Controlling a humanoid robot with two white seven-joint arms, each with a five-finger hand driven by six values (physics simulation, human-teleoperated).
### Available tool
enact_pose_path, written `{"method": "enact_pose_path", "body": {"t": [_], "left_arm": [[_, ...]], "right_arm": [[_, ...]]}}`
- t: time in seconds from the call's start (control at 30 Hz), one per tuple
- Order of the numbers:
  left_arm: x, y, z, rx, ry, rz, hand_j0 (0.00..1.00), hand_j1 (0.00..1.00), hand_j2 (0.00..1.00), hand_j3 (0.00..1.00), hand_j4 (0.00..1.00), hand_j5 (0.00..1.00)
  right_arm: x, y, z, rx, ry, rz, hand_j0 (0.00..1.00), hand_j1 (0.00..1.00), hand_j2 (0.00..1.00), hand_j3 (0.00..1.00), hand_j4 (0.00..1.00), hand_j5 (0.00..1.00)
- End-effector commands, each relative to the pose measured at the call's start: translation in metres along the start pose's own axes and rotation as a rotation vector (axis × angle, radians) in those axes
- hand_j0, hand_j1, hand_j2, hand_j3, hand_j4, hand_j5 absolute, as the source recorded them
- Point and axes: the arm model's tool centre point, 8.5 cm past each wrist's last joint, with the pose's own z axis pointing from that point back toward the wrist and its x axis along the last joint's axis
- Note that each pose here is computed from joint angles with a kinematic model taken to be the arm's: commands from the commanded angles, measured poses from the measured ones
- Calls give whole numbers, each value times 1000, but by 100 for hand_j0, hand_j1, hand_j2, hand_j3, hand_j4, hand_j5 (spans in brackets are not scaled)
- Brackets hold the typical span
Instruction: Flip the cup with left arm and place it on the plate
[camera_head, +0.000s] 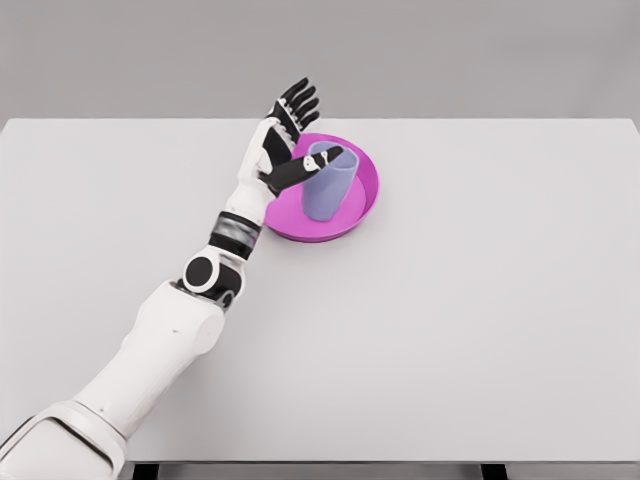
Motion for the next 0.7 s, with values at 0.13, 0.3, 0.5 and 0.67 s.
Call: {"method": "enact_pose_path", "body": {"t": [0.13,0.3,0.5,0.67], "left_arm": [[12,0,-1,-16,-35,0,96,96,96,96,96,96],[49,31,4,-29,-90,-29,100,100,100,100,100,100],[87,71,26,-241,-92,-74,100,100,100,100,100,100],[129,102,61,-564,-13,-270,100,100,100,100,100,100]], "right_arm": [[0,0,0,1,0,1,100,100,100,100,100,100],[0,0,0,1,0,1,100,100,100,100,100,100],[0,0,0,1,0,1,100,100,100,100,100,100],[0,0,0,1,1,2,100,100,100,100,100,100]]}}
